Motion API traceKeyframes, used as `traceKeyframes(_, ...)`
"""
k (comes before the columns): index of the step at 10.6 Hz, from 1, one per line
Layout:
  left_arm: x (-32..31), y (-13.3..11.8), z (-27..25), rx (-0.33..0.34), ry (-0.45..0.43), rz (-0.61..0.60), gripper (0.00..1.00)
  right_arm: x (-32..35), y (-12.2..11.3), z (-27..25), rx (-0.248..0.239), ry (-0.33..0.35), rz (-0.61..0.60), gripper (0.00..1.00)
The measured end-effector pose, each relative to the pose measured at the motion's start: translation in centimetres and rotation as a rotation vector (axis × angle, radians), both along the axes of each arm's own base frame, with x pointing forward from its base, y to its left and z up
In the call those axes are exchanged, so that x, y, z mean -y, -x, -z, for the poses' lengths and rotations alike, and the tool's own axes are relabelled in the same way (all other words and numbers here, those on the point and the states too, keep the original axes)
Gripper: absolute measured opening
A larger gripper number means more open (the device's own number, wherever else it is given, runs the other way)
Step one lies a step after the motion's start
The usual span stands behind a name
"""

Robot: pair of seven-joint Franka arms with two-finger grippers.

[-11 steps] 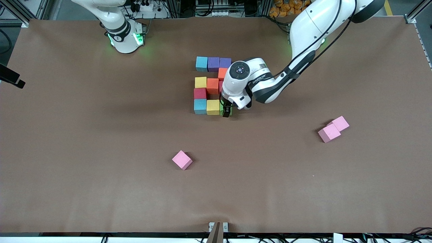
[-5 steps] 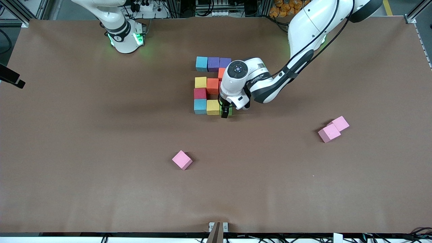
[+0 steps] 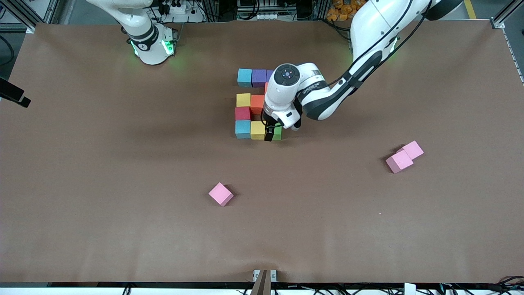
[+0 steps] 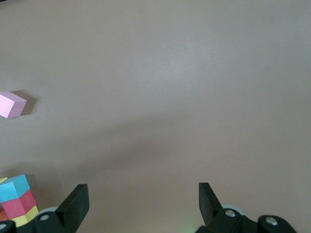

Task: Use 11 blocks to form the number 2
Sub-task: 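Open the left gripper and release the green block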

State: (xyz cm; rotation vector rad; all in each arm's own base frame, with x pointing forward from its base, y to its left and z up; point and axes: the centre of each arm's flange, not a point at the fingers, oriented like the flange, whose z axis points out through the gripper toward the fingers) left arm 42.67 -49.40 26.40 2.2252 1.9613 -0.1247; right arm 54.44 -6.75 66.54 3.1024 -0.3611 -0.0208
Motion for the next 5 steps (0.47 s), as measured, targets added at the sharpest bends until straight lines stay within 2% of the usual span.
traceKeyframes(3, -1.0, -1.8, -3.4, 0.092, 0.001, 0.121, 1.0, 0.0, 0.0, 0.0, 0.0, 0.0, 0.0, 1.0)
traceKeyframes(5, -2.2, -4.6, -6.9, 0.159, -0.031, 0.219, 1.0, 0.0, 0.0, 0.0, 0.0, 0.0, 0.0, 1.0)
